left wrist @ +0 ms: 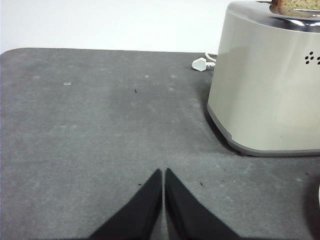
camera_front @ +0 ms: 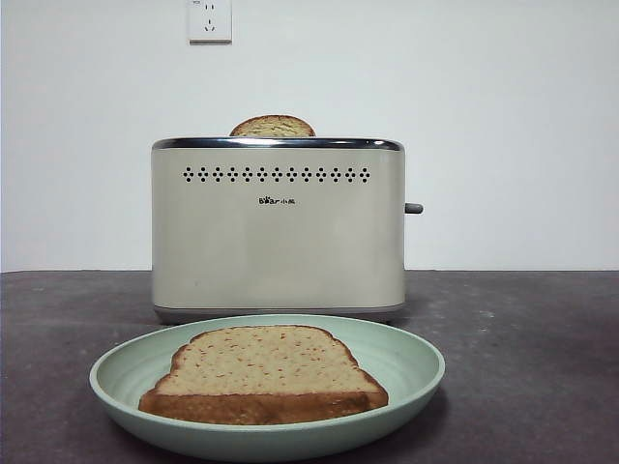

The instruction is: Take the bread from the toaster,put the bread on the plate,put the plate on the table

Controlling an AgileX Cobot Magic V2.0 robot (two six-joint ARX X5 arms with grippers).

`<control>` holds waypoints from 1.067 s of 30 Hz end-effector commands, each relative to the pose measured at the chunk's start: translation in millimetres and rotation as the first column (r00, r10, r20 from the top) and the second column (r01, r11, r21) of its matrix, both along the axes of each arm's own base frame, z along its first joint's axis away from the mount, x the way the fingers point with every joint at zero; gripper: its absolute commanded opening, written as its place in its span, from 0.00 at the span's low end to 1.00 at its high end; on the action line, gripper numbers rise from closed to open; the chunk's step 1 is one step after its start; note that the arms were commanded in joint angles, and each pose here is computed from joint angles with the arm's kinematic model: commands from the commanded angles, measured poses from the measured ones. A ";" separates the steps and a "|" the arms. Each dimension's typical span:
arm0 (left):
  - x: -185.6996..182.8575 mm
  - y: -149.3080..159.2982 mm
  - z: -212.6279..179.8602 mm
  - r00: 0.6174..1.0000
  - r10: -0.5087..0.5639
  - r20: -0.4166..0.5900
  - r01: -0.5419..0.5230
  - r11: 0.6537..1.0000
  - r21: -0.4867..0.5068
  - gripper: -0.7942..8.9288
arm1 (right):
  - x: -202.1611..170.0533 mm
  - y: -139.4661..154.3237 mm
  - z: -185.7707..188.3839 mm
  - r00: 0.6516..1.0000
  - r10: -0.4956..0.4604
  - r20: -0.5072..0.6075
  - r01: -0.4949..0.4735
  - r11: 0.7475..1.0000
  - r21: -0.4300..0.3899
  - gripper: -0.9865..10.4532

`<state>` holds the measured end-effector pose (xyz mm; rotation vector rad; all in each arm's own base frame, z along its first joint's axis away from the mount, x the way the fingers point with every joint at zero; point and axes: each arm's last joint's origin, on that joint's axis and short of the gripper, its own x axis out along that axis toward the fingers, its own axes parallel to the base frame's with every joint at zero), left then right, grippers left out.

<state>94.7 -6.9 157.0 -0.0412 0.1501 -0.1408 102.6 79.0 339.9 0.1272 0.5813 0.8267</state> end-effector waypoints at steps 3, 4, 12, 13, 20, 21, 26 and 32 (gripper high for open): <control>1.2 0.1 -7.0 1.000 0.001 -0.012 -0.002 1.000 -0.002 0.09 | -0.6 -6.7 4.5 0.993 -0.036 0.115 0.043 0.998 -0.056 0.09; 1.2 0.1 -7.1 1.000 0.001 -0.013 -0.002 1.000 -0.002 0.09 | -1.7 -11.8 5.6 0.986 -0.067 0.152 0.079 0.994 -0.070 0.09; 1.2 0.1 -7.1 1.000 0.001 -0.013 -0.002 1.000 -0.002 0.09 | -2.7 -47.0 -11.3 0.915 -0.262 0.306 0.274 0.962 0.005 0.09; 1.2 0.1 -7.0 1.000 0.001 -0.012 -0.002 1.000 -0.002 0.09 | -2.9 -51.0 -16.7 0.895 -0.297 0.333 0.310 0.951 0.015 0.09; 1.2 0.1 -7.1 1.000 0.001 -0.013 -0.002 1.000 -0.002 0.09 | -4.4 -63.1 -62.3 0.755 -0.390 0.526 0.403 0.910 0.096 0.09; 1.2 0.1 -7.1 1.000 0.001 -0.013 -0.002 1.000 -0.002 0.09 | -4.9 -63.7 -70.4 0.741 -0.395 0.543 0.406 0.907 0.106 0.09; 1.2 0.1 -7.1 1.000 0.001 -0.013 -0.002 1.000 -0.002 0.09 | -6.1 -66.1 -107.7 0.675 -0.446 0.588 0.457 0.878 0.142 0.09; 1.2 0.1 -7.1 1.000 0.001 -0.013 -0.002 1.000 -0.002 0.09 | -7.3 -68.1 -146.5 0.653 -0.497 0.571 0.520 0.843 0.138 0.09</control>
